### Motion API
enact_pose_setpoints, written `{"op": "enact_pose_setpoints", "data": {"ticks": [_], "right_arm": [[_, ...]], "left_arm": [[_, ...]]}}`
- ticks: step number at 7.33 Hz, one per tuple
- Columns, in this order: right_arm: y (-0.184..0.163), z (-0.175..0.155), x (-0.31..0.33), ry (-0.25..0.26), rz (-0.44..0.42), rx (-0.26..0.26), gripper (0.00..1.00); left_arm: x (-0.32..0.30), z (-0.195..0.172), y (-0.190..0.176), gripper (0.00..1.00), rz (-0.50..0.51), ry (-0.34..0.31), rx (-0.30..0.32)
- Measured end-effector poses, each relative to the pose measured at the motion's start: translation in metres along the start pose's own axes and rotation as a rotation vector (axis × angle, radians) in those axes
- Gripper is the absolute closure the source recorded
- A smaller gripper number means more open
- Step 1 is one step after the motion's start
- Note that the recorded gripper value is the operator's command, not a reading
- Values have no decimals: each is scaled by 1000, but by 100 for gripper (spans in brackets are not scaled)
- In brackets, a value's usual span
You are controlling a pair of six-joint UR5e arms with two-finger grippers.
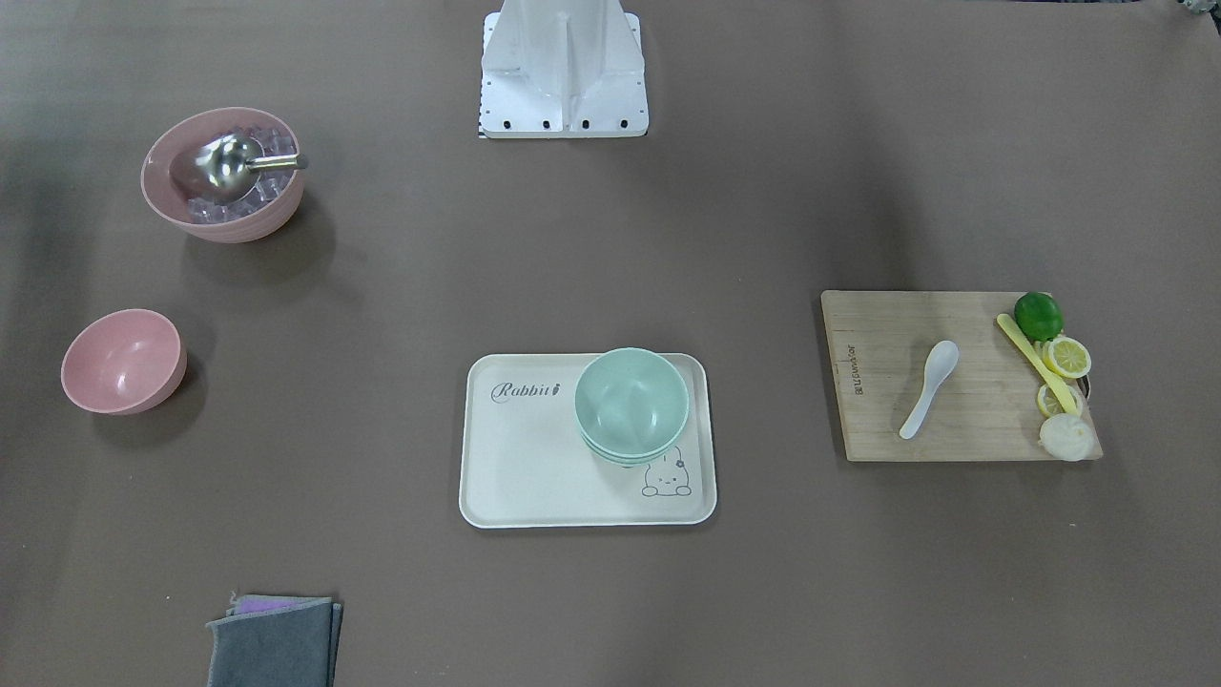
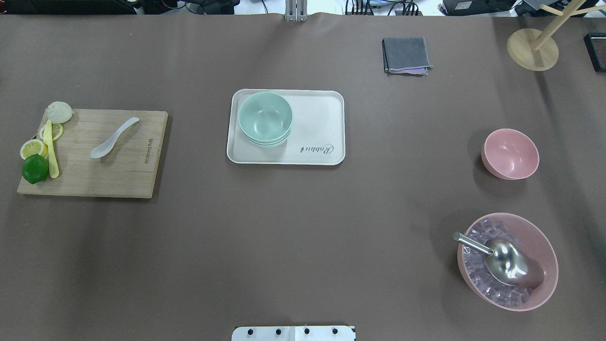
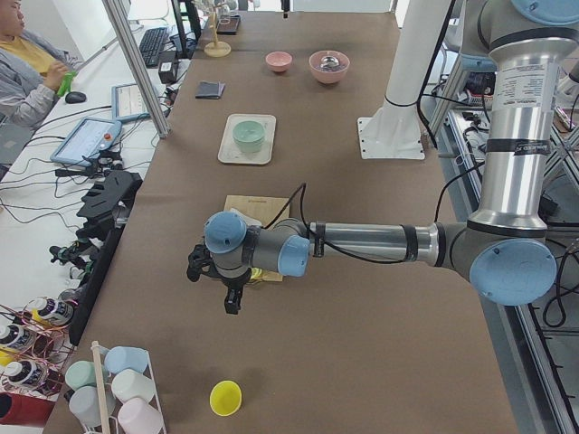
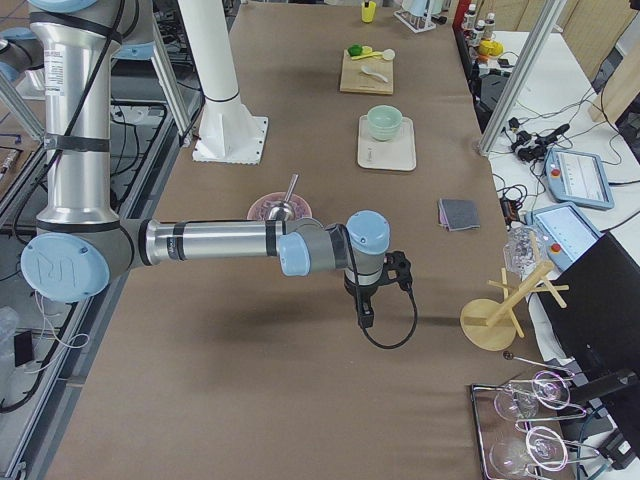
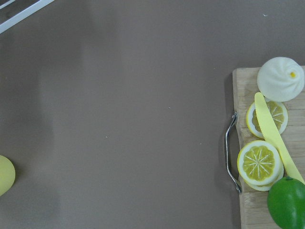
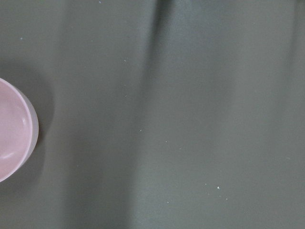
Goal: Stack pink bowl on green and place spoon
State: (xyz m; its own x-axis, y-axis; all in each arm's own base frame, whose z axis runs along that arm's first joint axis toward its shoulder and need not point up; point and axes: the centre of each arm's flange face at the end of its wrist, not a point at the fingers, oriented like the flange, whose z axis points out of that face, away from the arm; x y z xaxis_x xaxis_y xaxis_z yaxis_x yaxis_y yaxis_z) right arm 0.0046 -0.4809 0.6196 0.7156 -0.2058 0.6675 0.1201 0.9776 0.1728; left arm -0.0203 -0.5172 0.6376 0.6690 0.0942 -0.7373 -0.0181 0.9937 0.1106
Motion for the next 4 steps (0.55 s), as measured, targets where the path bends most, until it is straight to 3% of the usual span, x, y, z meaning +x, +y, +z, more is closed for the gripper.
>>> {"op": "enact_pose_setpoints", "data": {"ticks": [4], "right_arm": [[-3,12,2,-5,-37,19,0]], "left_arm": [[0,1,1,2,4,10,2]]}}
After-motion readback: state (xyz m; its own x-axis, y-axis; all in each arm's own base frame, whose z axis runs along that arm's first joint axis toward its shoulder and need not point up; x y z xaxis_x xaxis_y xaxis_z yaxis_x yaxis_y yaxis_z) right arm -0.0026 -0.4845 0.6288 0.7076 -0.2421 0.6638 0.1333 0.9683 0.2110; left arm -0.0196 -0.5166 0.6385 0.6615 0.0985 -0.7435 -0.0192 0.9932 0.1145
